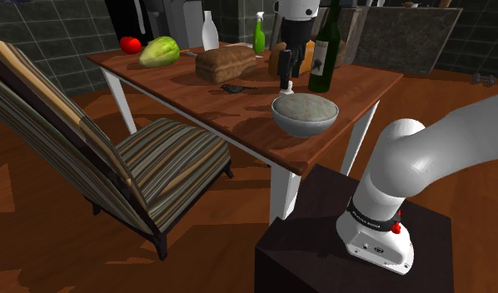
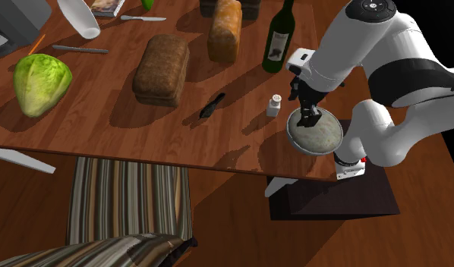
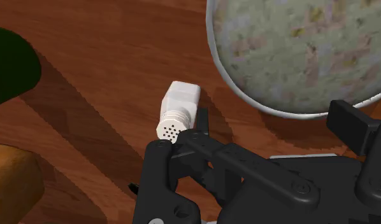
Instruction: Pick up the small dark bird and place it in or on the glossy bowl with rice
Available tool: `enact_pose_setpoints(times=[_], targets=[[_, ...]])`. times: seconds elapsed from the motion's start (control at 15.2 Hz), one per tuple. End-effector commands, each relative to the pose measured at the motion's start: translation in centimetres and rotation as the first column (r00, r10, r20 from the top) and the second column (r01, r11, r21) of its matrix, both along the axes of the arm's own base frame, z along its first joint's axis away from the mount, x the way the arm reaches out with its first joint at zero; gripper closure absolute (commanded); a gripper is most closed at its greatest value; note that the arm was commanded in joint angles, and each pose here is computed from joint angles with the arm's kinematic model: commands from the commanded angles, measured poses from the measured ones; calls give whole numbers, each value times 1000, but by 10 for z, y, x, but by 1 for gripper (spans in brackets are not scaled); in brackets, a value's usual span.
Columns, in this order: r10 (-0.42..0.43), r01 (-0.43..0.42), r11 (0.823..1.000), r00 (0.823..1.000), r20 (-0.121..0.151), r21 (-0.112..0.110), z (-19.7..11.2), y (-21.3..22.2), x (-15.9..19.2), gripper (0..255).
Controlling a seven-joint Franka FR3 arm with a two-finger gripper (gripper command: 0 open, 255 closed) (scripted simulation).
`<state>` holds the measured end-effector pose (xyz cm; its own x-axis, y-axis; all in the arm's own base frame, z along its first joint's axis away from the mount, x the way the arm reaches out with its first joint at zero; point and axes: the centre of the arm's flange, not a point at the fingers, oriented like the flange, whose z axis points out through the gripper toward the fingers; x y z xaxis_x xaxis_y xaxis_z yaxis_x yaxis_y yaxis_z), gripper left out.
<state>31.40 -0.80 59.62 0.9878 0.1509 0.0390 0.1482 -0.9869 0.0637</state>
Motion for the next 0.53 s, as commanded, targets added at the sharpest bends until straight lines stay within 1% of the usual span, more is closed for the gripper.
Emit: enact_pose_setpoints(times=[0.0,0.2,0.33,0.46], targets=[[0,0,1000,1000,0,0,0,0,0,0],[102,-102,995,995,2,-11,-9,-23,29,0],[170,-170,985,985,2,-18,-16,-36,50,0],[237,-236,971,972,3,-25,-22,-48,71,0]])
